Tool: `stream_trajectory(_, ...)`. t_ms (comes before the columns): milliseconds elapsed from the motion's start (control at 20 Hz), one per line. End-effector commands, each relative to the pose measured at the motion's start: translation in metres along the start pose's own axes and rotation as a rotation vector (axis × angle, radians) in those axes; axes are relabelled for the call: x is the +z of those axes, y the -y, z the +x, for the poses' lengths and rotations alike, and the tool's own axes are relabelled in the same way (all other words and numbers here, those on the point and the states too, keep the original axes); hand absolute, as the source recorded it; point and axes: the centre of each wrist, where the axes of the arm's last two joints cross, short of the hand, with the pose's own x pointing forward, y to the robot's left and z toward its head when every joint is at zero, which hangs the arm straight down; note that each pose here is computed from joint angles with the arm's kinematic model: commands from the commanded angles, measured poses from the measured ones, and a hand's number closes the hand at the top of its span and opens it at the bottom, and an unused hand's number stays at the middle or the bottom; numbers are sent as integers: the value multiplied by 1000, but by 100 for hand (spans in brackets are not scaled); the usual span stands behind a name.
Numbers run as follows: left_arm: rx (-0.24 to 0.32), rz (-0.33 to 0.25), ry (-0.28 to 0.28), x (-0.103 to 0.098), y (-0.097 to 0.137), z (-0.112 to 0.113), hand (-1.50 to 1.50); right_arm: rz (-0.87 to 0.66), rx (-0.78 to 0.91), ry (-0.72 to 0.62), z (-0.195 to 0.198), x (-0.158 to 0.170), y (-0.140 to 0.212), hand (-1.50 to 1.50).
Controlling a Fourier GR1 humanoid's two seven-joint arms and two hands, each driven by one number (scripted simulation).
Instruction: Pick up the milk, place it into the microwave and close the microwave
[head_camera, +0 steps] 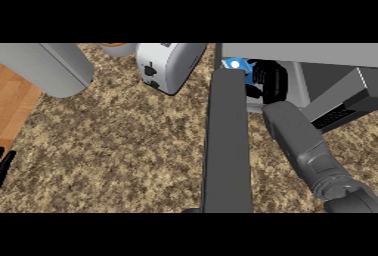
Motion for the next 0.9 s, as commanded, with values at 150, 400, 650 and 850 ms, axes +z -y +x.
stream_trajectory(150,4,-5,21,-13,7,-4,-150,-102,64,-44,-19,-7,23,150)
stream_trajectory(400,3,-20,1,-10,-4,-8,-150,-117,103,-82,-37,-5,41,150)
stream_trajectory(650,10,-31,-9,-20,2,-13,-150,-88,122,-104,-51,-1,53,150)
stream_trajectory(850,7,-21,-10,-25,5,-15,-150,-131,193,-138,-53,4,51,150)
